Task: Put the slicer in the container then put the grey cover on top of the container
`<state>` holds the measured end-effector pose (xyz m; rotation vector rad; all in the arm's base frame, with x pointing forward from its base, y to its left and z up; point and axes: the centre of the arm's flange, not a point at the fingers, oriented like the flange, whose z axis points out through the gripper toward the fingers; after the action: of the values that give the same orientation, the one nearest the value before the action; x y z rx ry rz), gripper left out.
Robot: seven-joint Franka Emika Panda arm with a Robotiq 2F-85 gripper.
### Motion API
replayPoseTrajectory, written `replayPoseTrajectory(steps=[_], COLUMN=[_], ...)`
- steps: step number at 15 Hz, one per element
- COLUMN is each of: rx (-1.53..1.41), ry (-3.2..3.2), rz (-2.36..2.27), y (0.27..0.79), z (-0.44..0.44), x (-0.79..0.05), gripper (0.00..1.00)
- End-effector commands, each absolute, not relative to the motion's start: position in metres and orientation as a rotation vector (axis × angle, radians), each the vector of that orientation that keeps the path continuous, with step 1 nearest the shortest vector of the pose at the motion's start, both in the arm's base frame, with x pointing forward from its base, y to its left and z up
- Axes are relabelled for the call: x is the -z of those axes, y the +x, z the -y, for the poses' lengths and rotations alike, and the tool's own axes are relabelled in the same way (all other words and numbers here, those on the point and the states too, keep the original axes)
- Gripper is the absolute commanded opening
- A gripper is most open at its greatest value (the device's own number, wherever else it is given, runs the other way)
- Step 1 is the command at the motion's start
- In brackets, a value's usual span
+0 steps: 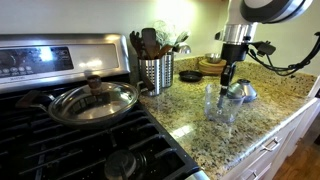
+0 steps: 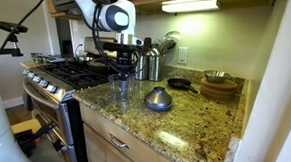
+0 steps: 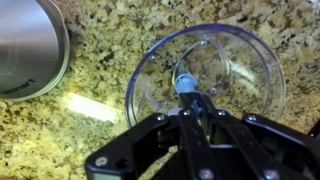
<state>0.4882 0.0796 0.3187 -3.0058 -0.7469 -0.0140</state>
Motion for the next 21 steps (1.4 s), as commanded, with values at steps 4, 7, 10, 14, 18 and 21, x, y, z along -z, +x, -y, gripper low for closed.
replayPoseTrajectory(steps=[4, 7, 10, 14, 18, 21], rx=[-0.062, -0.078, -0.1, -0.107, -0.191, -0.244], ry=[-2.995, -2.999, -3.003, -3.005, -2.994, -2.986], rz=[0.757, 0.753, 0.748, 0.741, 0.737, 0.741], y=[0.469, 0.468, 0.466, 0.464, 0.447, 0.435], z=[-0.081, -0.081, -0.08, -0.08, -0.078, -0.078], x=[-0.289, -0.286, -0.282, -0.28, -0.261, -0.247], gripper=[0.08, 0.08, 0.08, 0.38, 0.63, 0.82])
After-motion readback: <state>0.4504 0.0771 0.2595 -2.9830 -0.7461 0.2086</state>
